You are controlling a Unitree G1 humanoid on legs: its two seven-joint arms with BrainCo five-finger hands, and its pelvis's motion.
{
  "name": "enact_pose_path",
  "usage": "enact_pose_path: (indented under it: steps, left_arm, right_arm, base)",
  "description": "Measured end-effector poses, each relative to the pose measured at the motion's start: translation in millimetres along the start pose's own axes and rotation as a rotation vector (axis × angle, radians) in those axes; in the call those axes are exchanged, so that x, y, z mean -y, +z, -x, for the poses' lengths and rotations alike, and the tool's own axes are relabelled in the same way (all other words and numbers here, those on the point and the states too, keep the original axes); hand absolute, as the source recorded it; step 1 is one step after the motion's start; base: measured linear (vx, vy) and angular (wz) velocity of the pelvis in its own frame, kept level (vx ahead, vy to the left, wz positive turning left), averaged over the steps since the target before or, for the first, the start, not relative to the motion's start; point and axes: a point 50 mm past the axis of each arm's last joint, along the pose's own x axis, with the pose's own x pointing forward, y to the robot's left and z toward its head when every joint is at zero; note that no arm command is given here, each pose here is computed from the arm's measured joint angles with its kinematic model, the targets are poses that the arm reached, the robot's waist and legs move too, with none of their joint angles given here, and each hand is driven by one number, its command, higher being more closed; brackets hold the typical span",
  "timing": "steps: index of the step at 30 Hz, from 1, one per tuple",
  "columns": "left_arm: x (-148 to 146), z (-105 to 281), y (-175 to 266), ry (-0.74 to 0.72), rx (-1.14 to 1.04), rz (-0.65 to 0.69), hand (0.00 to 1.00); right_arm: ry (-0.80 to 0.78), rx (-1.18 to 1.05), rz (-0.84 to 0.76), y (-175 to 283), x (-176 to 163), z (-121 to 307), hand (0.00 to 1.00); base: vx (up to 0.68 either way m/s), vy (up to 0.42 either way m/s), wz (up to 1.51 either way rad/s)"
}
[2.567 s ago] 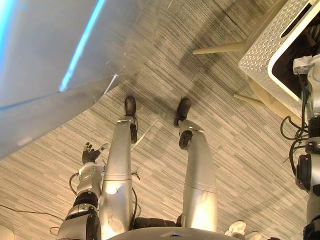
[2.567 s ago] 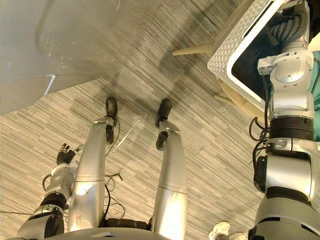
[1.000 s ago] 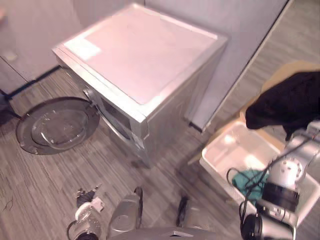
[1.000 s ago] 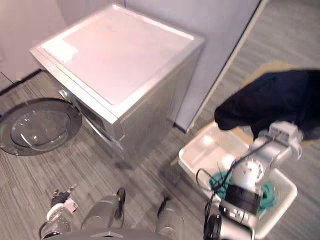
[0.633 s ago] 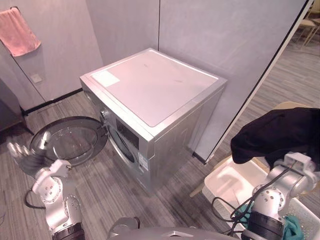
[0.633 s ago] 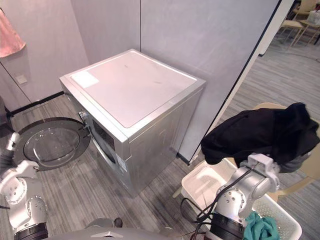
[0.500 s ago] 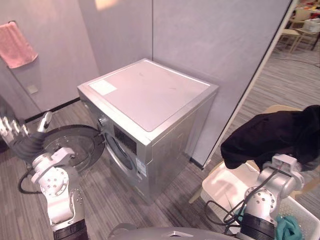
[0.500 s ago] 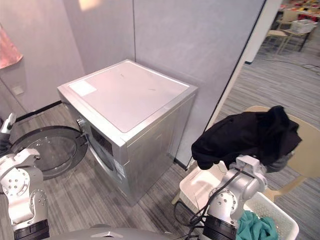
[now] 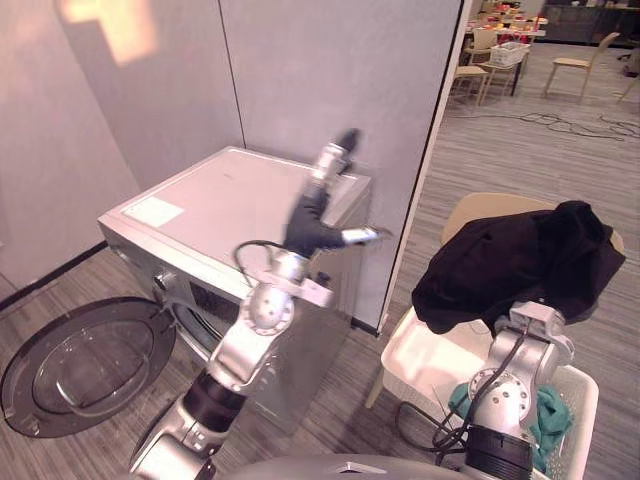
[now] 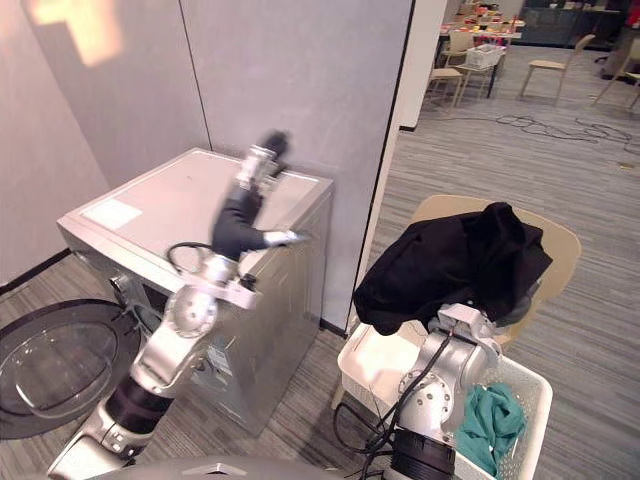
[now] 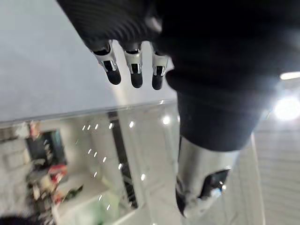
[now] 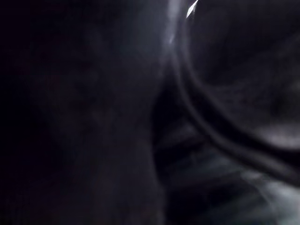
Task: Pick up the laundry basket with both hands and put the clothes into the washing machine.
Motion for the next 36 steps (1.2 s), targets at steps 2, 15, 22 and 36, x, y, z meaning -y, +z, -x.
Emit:
enact_pose_path:
  steps: [2, 15, 22, 36]
  left_arm:
    - [13.1, -8.2, -11.7, -0.067, -0.058, 0.001, 0.00]
    - [68.6, -33.8, -52.3, -0.267, -0.253, -0.142, 0.00]
    - [74.0, -23.9, -71.9, -0.328, -0.318, -0.272, 0.00]
    - [79.4, -16.5, -83.8, -0.367, -0.370, -0.292, 1.00]
  right_arm:
    - [0.001, -0.005, -0.002, -1.1, -0.7, 0.3, 1.00]
    - [0.001, -0.059, -0.055, -16.2, -7.9, 8.4, 1.00]
    - [-0.014, -0.097, -0.095, -23.8, -8.0, 15.8, 1.00]
    - [-0.046, -0.105, -0.161, -30.1, -11.4, 20.8, 1.00]
  base:
    - [-0.01, 0.018, -0.08]
    - [-0.01, 0.026, -0.14]
    - [0.01, 0.021, -0.07]
    - [0.00, 0.019, -0.06]
